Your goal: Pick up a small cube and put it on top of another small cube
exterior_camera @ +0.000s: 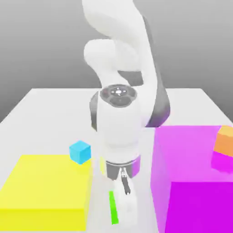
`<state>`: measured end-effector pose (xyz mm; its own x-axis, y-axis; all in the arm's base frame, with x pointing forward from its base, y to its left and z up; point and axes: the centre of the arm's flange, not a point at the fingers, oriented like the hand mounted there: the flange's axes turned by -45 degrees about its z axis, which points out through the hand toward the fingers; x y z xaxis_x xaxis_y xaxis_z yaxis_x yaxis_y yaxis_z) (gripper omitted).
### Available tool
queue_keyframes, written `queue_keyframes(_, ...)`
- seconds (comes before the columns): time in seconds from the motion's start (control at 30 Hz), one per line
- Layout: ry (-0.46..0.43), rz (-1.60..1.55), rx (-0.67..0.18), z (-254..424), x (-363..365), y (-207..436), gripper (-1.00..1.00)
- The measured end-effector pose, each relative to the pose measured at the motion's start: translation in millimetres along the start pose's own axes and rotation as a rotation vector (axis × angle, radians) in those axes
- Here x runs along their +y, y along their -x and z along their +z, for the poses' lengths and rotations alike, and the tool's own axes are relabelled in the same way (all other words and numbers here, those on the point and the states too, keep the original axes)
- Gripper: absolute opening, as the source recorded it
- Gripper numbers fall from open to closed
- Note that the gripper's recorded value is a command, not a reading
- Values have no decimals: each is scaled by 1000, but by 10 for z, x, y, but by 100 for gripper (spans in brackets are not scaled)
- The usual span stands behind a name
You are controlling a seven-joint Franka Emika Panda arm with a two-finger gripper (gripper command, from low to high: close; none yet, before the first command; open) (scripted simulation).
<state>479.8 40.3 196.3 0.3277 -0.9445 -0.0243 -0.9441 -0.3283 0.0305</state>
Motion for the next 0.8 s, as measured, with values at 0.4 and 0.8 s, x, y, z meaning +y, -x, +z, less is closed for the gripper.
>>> queue_keyframes(0.4, 47, -637, 94, -52, -237, -328, -100)
queue_keyframes(0.8, 167, -1243, 188, -90, -413, -813, -100)
